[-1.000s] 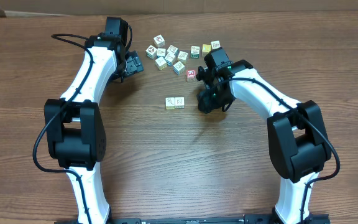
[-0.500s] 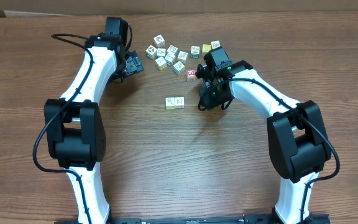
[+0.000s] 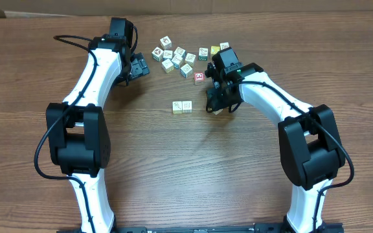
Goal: Form a horizontal line
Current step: 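Regrasp the red-bordered block and set it right of the pair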
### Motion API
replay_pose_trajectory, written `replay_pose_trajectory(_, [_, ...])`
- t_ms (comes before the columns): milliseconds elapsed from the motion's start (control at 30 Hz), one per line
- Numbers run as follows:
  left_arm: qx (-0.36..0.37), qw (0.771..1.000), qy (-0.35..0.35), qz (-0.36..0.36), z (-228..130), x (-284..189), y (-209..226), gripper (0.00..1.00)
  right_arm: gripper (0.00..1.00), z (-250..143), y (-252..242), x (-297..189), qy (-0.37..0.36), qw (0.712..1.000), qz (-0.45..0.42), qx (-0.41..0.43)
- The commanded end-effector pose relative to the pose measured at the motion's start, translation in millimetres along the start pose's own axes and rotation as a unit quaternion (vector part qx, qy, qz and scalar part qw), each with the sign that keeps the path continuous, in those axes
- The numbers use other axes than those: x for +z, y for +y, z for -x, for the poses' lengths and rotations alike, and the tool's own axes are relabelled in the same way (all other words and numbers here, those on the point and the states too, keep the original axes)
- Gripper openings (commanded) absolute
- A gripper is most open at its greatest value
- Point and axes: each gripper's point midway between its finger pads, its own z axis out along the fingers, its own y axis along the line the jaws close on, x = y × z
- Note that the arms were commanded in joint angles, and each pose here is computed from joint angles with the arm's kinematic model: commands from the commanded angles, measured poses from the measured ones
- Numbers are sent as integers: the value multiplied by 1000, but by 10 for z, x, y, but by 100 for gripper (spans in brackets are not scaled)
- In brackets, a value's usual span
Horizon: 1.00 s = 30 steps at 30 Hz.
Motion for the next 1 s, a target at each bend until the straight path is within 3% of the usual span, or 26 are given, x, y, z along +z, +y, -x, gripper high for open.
replay_pose_trajectory(0, [7,1000,-5,-7,32,-40,-65,100,51,-4,-1,-87,-3,1000,-4,9])
replay_pose_trajectory(167, [7,1000,-5,-7,32,-40,-64,100,50,-134,-8,-89,23,1000,-5,12])
replay_pose_trajectory(333, [7,1000,-5,-7,33,-40,-65,100,33,-125,-7,-89,21,1000,-5,12])
replay_pose_trajectory(533, [7,1000,-5,-7,33,-40,-65,100,32,-112,1,-88,19,1000,-4,12])
replay_pose_trajectory(733, [7,1000,-5,-7,32,-39,-64,100,33,22,16,-86,-8,998,0,65])
replay_pose_trajectory(967, [7,1000,-5,-7,32,-40,-64,100,33,230,198,-108,-46,995,55,70])
